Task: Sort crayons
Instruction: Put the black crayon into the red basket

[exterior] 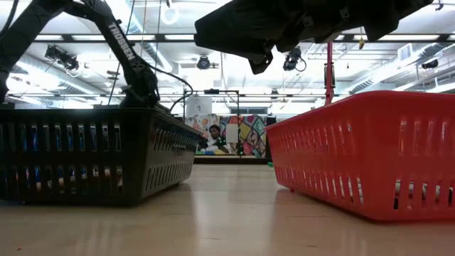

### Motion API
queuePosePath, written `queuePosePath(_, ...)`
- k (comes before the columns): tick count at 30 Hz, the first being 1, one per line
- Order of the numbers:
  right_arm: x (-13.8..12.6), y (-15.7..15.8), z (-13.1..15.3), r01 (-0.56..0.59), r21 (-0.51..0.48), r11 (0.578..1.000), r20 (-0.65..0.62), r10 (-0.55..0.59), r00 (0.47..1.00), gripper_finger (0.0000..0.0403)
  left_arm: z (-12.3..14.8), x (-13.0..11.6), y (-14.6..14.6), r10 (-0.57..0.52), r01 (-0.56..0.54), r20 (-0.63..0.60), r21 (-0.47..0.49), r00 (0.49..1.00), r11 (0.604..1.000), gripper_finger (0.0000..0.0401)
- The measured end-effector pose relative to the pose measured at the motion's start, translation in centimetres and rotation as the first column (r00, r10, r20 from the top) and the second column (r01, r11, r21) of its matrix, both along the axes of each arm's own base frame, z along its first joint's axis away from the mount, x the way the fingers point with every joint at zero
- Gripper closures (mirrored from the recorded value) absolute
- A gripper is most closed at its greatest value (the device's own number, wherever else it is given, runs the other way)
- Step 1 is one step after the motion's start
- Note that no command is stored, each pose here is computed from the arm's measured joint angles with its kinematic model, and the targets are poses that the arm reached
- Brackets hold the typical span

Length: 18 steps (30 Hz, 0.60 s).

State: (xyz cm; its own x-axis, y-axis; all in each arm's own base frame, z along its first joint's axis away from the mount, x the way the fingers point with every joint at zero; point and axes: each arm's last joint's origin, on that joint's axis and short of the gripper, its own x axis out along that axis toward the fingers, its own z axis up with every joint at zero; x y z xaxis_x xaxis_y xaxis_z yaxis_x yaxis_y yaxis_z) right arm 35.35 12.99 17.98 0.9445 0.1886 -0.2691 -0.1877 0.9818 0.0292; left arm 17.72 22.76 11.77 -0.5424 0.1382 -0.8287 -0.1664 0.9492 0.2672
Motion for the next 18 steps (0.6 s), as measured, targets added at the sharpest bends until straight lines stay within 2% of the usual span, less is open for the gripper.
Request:
queuePosePath(9,0.01,0.00,0.02,0.002,0.006,1.000,0.001,-0.002,1.000,0.0300,-0.72,0.02,-0.80,-0.027,0.027,-0.011,0.011,1.000,1.000,0.0260)
queuePosePath(18,0.00,0.01,0.01,0.001,0.004,1.000,0.001,-0.001,1.000,0.0300,-0.87,0.05,-0.82,-0.024,0.024,0.003,0.001,1.000,1.000,0.0340)
